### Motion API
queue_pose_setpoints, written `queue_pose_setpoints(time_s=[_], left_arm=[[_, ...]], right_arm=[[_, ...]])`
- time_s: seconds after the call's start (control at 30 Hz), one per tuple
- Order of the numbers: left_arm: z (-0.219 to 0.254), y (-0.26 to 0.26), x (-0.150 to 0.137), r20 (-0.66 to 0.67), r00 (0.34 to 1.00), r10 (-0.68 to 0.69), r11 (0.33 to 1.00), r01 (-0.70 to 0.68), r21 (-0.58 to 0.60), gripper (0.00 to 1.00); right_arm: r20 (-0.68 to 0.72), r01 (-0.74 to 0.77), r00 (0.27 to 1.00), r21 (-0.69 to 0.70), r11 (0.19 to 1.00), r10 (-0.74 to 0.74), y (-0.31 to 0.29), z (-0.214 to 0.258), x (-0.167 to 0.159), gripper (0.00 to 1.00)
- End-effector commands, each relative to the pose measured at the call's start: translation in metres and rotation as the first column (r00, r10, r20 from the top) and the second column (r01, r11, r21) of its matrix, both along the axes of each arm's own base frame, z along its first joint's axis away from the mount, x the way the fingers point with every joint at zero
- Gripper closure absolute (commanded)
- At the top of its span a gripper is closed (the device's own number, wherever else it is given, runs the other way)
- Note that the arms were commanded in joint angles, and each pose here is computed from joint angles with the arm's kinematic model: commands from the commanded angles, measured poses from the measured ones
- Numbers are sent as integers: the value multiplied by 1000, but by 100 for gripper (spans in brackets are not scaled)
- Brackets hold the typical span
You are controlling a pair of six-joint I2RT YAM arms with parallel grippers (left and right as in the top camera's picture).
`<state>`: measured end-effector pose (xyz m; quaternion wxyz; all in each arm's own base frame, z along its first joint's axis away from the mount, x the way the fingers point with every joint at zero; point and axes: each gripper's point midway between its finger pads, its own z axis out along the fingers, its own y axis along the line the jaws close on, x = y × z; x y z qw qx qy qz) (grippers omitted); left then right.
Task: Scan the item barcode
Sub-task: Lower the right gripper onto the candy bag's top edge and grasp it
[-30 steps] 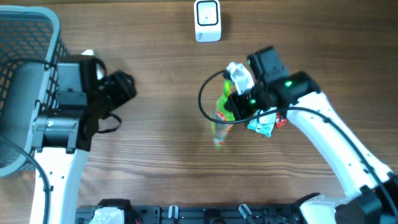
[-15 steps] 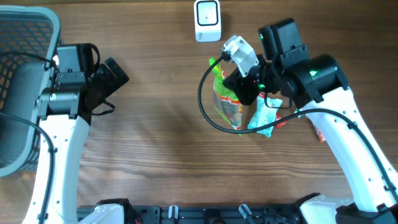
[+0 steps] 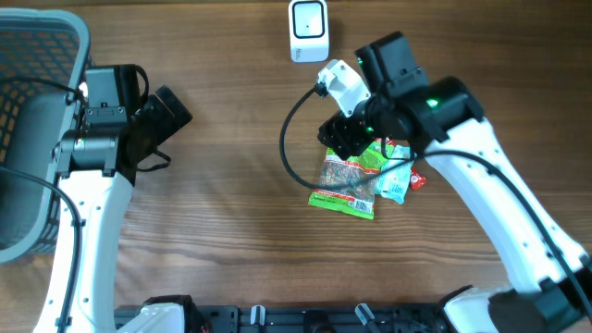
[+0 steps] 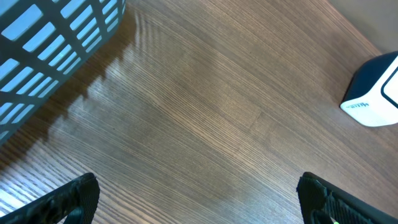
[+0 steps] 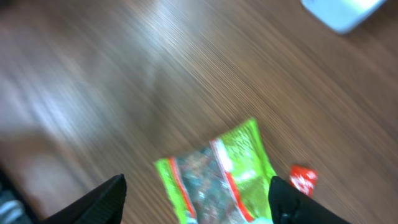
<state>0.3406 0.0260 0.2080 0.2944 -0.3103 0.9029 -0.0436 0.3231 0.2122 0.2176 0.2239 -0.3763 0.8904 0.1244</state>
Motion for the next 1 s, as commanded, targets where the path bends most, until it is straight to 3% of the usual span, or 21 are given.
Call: queue_pose_setpoints(time_s=[0.0, 0.07, 0.17, 0.47, 0.6, 0.83, 0.97], left_arm=[[2, 5, 2, 3, 1000, 9, 1000, -9, 20, 0], [2, 5, 2, 3, 1000, 9, 1000, -9, 20, 0], [2, 5, 2, 3, 1000, 9, 1000, -9, 20, 0], [2, 5, 2, 3, 1000, 9, 1000, -9, 20, 0], [2, 5, 2, 3, 1000, 9, 1000, -9, 20, 0], [2, 5, 2, 3, 1000, 9, 1000, -9, 20, 0], [2, 5, 2, 3, 1000, 9, 1000, -9, 20, 0]], right_arm=[[-110, 91, 987, -183, 979, -113, -25, -53, 2, 17], [-216, 152, 955, -234, 960, -203, -30, -78, -6, 7], [-320, 265, 876, -304, 915, -360, -36, -111, -11, 7], [-392, 389, 736, -423, 818, -552, -59, -179, 5, 7], [-568, 313, 729, -220, 924, -382, -13, -175, -7, 9], [-565, 244, 761, -208, 947, -320, 18, -176, -23, 7], [-555, 226, 775, -206, 952, -304, 22, -173, -25, 16]])
